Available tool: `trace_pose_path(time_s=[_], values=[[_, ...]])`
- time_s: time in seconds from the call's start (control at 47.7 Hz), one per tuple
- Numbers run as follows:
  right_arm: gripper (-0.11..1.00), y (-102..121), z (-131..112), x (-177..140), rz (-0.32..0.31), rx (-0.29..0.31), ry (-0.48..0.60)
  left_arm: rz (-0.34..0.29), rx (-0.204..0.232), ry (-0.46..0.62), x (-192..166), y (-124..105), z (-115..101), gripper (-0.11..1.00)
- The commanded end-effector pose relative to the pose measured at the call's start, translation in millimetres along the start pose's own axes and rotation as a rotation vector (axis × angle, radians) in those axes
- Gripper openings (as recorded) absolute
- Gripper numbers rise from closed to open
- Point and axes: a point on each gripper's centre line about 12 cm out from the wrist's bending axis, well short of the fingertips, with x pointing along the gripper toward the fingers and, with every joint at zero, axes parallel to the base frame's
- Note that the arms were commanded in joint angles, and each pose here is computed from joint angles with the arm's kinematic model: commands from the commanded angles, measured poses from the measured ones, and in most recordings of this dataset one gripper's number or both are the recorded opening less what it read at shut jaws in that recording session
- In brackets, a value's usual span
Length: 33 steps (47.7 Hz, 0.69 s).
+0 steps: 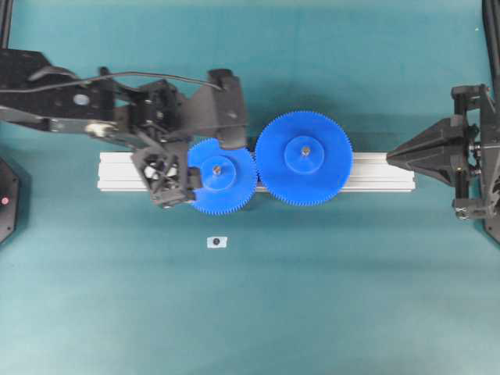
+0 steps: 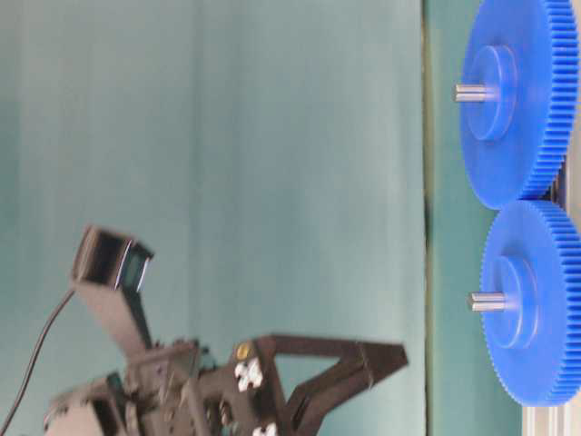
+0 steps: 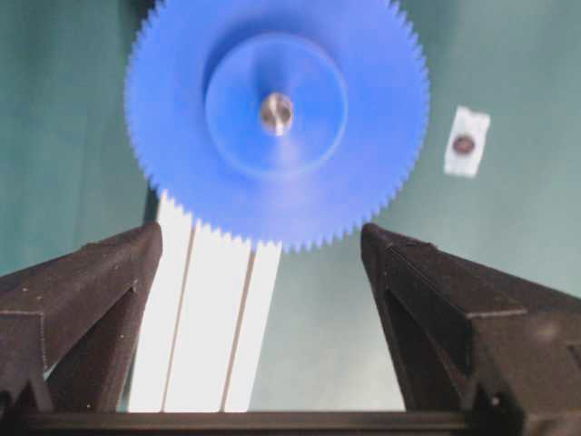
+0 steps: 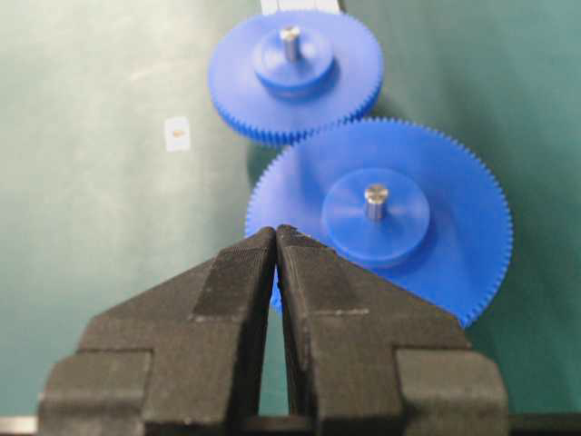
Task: Insert the small gear onto the shaft.
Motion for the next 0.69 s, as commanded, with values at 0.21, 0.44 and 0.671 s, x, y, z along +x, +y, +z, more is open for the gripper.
trace_pose_path(time_s=[0.21, 0.44, 0.671], values=[[0.14, 0.4, 2.1, -18.0, 0.003, 0.008, -0.014, -0.007, -0.006, -0.076, -29.4, 0.9, -4.8, 0.87], [0.14, -2.1, -5.9, -33.4, 0.002, 0.017, -0.062, -0.028, 0.021, -0.126, -52.8, -9.0, -10.4, 0.87], [0.14, -5.7, -13.8, -33.0, -0.017, 0.022, -0.020, -0.053, 0.045, -0.206, -79.2, -16.9, -24.0, 0.87]])
